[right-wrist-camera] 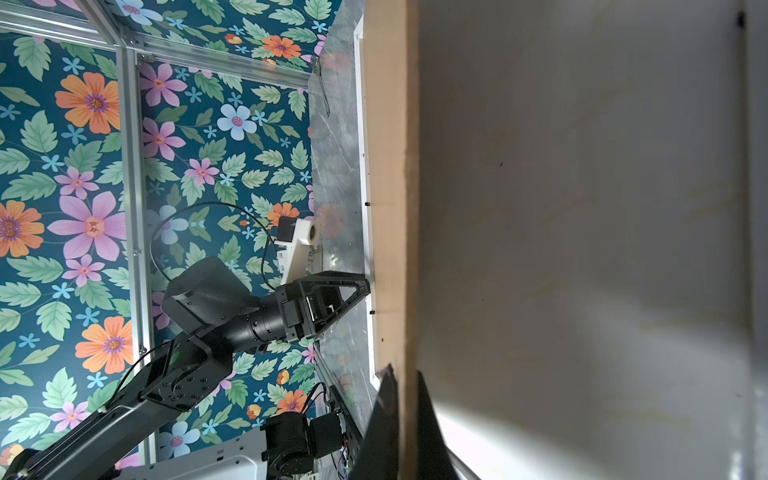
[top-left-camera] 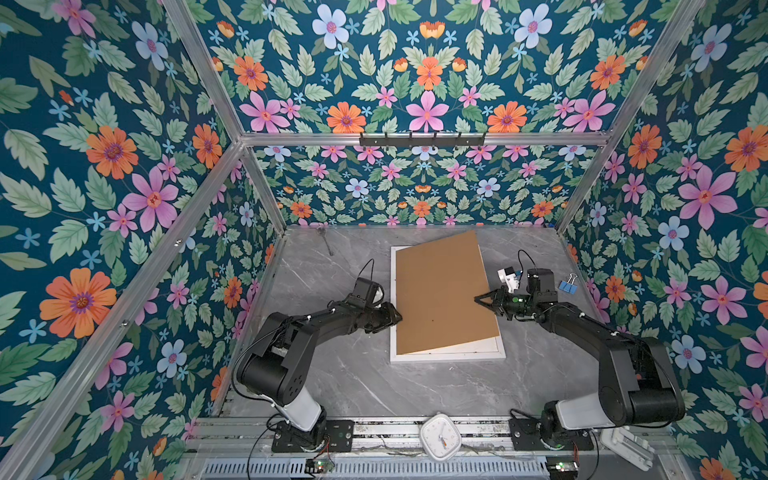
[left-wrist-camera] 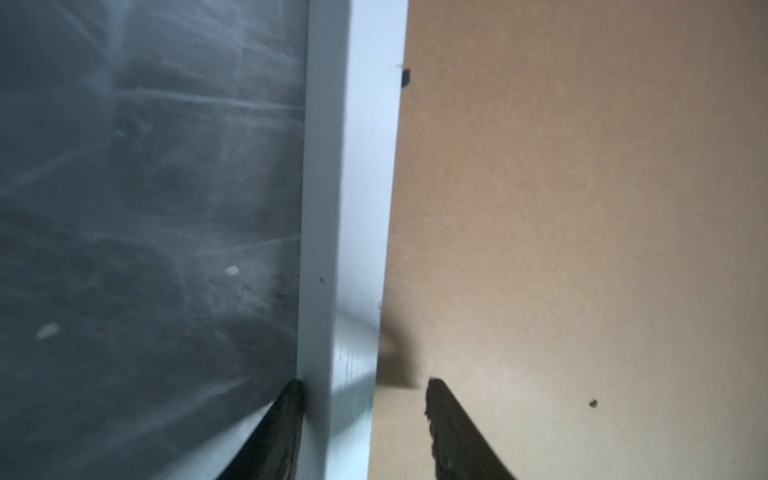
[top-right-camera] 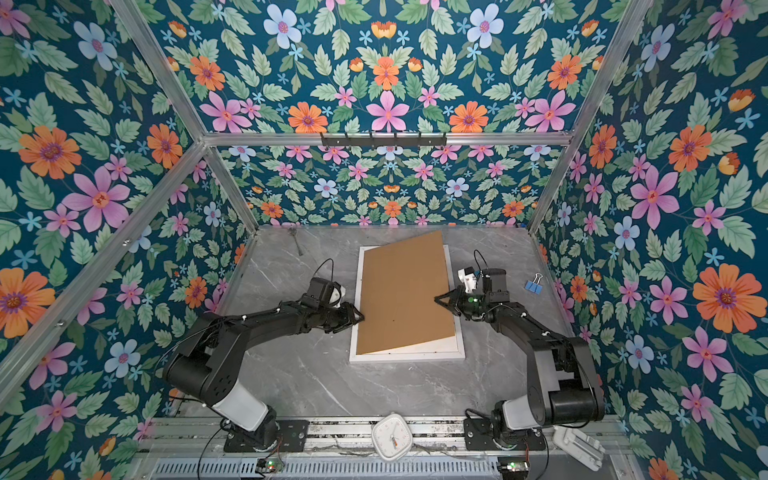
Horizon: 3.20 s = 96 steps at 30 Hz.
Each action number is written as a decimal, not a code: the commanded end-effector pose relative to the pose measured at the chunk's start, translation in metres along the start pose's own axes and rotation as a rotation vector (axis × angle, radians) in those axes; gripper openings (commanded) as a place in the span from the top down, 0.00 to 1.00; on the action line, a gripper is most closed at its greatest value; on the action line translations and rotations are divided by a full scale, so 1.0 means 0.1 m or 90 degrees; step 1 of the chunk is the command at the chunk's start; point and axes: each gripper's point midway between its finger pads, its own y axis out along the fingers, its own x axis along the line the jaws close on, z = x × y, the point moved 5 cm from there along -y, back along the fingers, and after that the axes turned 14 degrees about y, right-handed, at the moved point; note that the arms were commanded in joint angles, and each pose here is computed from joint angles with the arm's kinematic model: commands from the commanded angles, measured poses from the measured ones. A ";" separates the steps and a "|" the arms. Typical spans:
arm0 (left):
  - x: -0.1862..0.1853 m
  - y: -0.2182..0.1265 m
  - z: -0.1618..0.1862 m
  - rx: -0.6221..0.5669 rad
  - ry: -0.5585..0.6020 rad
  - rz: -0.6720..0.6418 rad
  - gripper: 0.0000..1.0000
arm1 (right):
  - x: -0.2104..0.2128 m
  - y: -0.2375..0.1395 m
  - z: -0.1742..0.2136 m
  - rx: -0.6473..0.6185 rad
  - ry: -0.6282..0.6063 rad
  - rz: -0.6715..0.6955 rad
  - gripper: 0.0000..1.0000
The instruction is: Put the photo into the frame
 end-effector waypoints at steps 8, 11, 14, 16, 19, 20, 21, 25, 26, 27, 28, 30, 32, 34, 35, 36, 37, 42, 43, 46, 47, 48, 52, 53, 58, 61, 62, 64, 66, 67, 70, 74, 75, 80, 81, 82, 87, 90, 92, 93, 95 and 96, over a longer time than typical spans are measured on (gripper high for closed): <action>-0.02 0.01 -0.04 -0.003 0.008 0.004 0.49 | -0.20 -0.03 -0.06 -0.011 -0.013 0.137 0.61; -0.03 0.01 -0.05 -0.003 0.010 0.005 0.49 | -0.22 -0.04 -0.08 -0.004 -0.016 0.163 0.58; -0.03 0.01 -0.05 -0.001 0.012 0.003 0.49 | -0.23 -0.02 -0.10 0.006 -0.013 0.168 0.56; -0.03 0.01 -0.05 0.000 0.013 0.002 0.49 | -0.25 0.00 -0.11 0.014 -0.006 0.175 0.54; -0.02 0.00 -0.04 0.001 0.014 0.000 0.50 | -0.29 0.03 -0.11 0.026 0.004 0.183 0.49; -0.02 0.00 -0.05 0.000 0.015 -0.001 0.49 | -0.30 0.04 -0.11 0.029 0.005 0.185 0.48; -0.02 -0.01 -0.05 -0.001 0.015 -0.002 0.49 | -0.31 0.05 -0.11 0.033 0.009 0.188 0.48; -0.03 -0.02 -0.06 -0.003 0.017 -0.003 0.49 | -0.36 0.08 -0.10 0.044 0.014 0.207 0.46; -0.03 -0.02 -0.06 -0.004 0.017 -0.004 0.49 | -0.37 0.09 -0.10 0.043 0.011 0.217 0.45; -0.03 -0.02 -0.06 -0.003 0.018 -0.004 0.50 | -0.38 0.09 -0.10 0.042 0.008 0.226 0.44; -0.02 -0.02 -0.05 -0.002 0.017 -0.005 0.49 | -0.38 0.09 -0.11 0.040 0.006 0.235 0.44; -0.02 -0.02 -0.06 -0.001 0.019 -0.005 0.50 | -0.40 0.09 -0.13 0.033 0.005 0.250 0.44; -0.02 -0.02 -0.05 -0.001 0.020 -0.006 0.50 | -0.42 0.07 -0.15 0.027 0.005 0.272 0.43; -0.02 -0.02 -0.05 -0.001 0.022 -0.009 0.50 | -0.43 0.05 -0.16 0.021 0.003 0.286 0.43; -0.02 -0.02 -0.05 -0.001 0.023 -0.009 0.50 | -0.44 0.05 -0.16 0.021 0.004 0.290 0.42; -0.02 -0.02 -0.06 0.000 0.024 -0.010 0.50 | -0.45 0.04 -0.17 0.021 0.005 0.296 0.42; -0.02 -0.02 -0.06 0.001 0.024 -0.010 0.50 | -0.45 0.04 -0.17 0.020 0.006 0.300 0.42; -0.02 0.00 -0.07 0.003 0.025 -0.008 0.50 | -0.44 0.03 -0.19 0.011 0.006 0.308 0.41; -0.02 -0.01 -0.07 0.003 0.025 -0.008 0.50 | -0.43 0.02 -0.19 0.008 0.005 0.308 0.40; -0.04 -0.03 -0.09 0.003 0.028 -0.010 0.50 | -0.42 0.01 -0.21 -0.004 0.008 0.310 0.36; -0.04 -0.04 -0.10 0.001 0.029 -0.012 0.50 | -0.41 0.01 -0.21 -0.006 0.007 0.306 0.36; -0.04 -0.05 -0.10 0.001 0.030 -0.016 0.50 | -0.39 0.00 -0.21 -0.008 0.007 0.304 0.35; -0.04 -0.07 -0.12 0.002 0.034 -0.024 0.50 | -0.34 -0.06 -0.18 -0.016 0.004 0.301 0.34; -0.04 -0.06 -0.13 0.002 0.035 -0.026 0.50 | -0.32 -0.07 -0.16 -0.017 0.000 0.301 0.34; 0.01 -0.07 -0.18 0.010 0.049 -0.065 0.50 | -0.22 -0.15 -0.12 -0.022 -0.015 0.288 0.31; 0.01 -0.07 -0.23 0.013 0.060 -0.084 0.50 | -0.18 -0.20 -0.11 -0.030 -0.023 0.296 0.29; 0.02 -0.07 -0.25 0.014 0.063 -0.091 0.50 | -0.17 -0.22 -0.10 -0.035 -0.025 0.295 0.28; 0.03 -0.08 -0.28 0.013 0.067 -0.103 0.50 | -0.15 -0.26 -0.08 -0.045 -0.027 0.292 0.27; 0.04 -0.08 -0.31 0.014 0.069 -0.121 0.51 | -0.15 -0.29 -0.06 -0.059 -0.029 0.292 0.21; 0.05 -0.08 -0.33 0.016 0.070 -0.125 0.52 | -0.15 -0.30 -0.05 -0.061 -0.030 0.292 0.20; 0.04 -0.08 -0.36 0.014 0.073 -0.136 0.54 | -0.17 -0.31 -0.02 -0.066 -0.025 0.285 0.02; 0.05 -0.03 -0.39 0.017 0.077 -0.147 0.56 | -0.20 -0.33 0.03 -0.077 -0.024 0.275 0.01; 0.04 -0.01 -0.39 0.021 0.078 -0.148 0.56 | -0.21 -0.34 0.04 -0.082 -0.024 0.276 0.01; 0.02 0.10 -0.36 0.035 0.087 -0.157 0.58 | -0.24 -0.40 0.11 -0.088 -0.010 0.288 0.01; 0.03 0.12 -0.35 0.038 0.088 -0.160 0.59 | -0.24 -0.41 0.12 -0.093 -0.007 0.288 0.01; 0.03 0.13 -0.35 0.041 0.088 -0.164 0.61 | -0.25 -0.43 0.13 -0.102 -0.002 0.288 0.01; 0.09 0.13 -0.28 0.050 0.087 -0.200 0.70 | -0.25 -0.53 0.17 -0.151 0.005 0.289 0.01; 0.11 0.11 -0.24 0.056 0.089 -0.207 0.82 | -0.23 -0.56 0.18 -0.151 0.005 0.293 0.01; 0.12 0.11 -0.19 0.064 0.092 -0.210 0.86 | -0.19 -0.55 0.19 -0.137 0.000 0.288 0.01; 0.13 0.11 -0.17 0.069 0.093 -0.211 0.88 | -0.18 -0.54 0.19 -0.127 -0.002 0.288 0.01; 0.14 0.11 -0.13 0.078 0.098 -0.215 0.89 | -0.16 -0.54 0.20 -0.105 -0.010 0.289 0.01; 0.15 0.10 -0.11 0.082 0.101 -0.219 0.89 | -0.14 -0.53 0.21 -0.091 -0.017 0.286 0.01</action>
